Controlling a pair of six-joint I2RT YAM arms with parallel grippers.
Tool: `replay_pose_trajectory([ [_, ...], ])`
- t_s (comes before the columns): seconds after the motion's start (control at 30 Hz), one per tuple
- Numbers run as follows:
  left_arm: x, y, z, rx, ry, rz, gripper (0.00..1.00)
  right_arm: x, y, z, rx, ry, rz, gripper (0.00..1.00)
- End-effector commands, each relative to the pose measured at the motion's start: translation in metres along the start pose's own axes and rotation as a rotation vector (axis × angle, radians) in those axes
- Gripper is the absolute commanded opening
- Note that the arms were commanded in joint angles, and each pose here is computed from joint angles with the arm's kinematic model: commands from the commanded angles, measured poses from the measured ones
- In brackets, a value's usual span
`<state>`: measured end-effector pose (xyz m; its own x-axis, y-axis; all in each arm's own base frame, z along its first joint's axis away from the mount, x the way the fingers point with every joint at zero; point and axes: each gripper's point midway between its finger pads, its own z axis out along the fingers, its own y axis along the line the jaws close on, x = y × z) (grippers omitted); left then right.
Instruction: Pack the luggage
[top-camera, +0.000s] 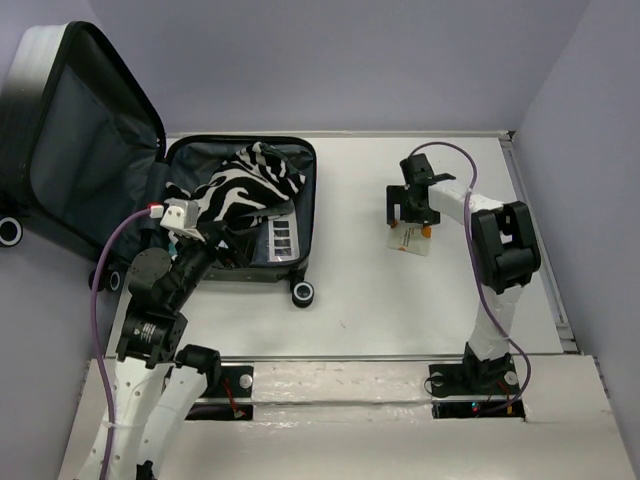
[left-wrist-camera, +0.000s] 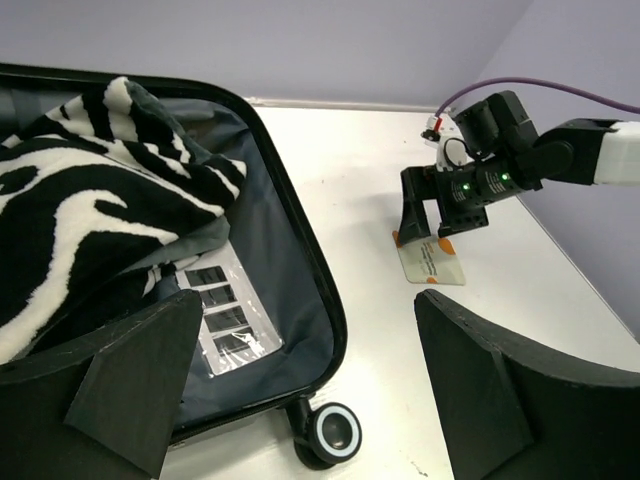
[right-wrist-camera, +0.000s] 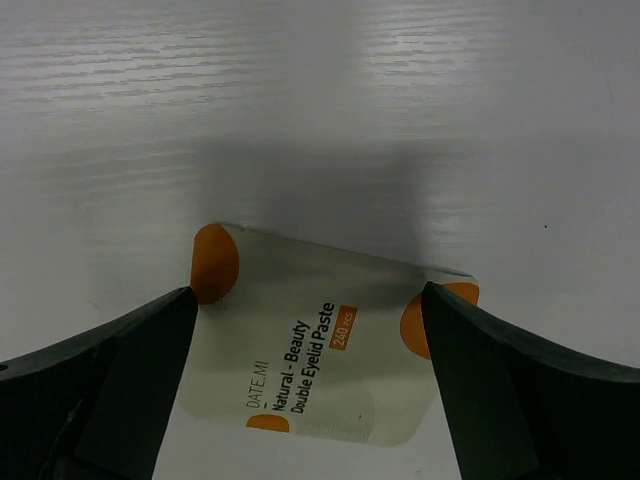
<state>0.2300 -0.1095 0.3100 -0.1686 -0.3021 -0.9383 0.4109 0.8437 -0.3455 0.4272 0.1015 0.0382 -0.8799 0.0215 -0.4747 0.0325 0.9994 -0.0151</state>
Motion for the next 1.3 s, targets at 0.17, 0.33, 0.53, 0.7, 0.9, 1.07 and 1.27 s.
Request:
replay_pose_trajectory([
  [0.17, 0.007, -0.015, -0.003, 0.068, 0.015, 0.026, 0.99, 0.021, -0.021, 0.013, 0.139, 0.049, 0.039, 1.00],
  [0.33, 0.006, -0.019, -0.006, 0.079, 0.011, 0.029, 0.99, 0.044, -0.005, 0.020, 0.048, 0.131, 0.044, 1.00],
  [0.53, 0.005, -0.020, -0.009, 0.080, 0.005, 0.030, 0.99, 0.058, 0.010, 0.020, -0.047, 0.153, 0.073, 0.65],
  [0.7, 0.003, -0.020, -0.011, 0.075, -0.005, 0.031, 0.99, 0.074, 0.005, 0.022, -0.014, 0.168, 0.059, 0.29],
  [0.9, 0.003, -0.020, -0.011, 0.075, -0.005, 0.030, 0.99, 0.065, -0.001, 0.013, 0.001, 0.099, 0.069, 0.07],
  [1.07, 0.004, -0.019, -0.010, 0.071, -0.001, 0.029, 0.99, 0.038, 0.031, -0.023, -0.185, 0.010, 0.052, 0.13],
  [1.27, 0.005, -0.019, -0.009, 0.071, 0.002, 0.028, 0.99, 0.008, 0.057, -0.060, -0.365, -0.014, -0.146, 0.81],
])
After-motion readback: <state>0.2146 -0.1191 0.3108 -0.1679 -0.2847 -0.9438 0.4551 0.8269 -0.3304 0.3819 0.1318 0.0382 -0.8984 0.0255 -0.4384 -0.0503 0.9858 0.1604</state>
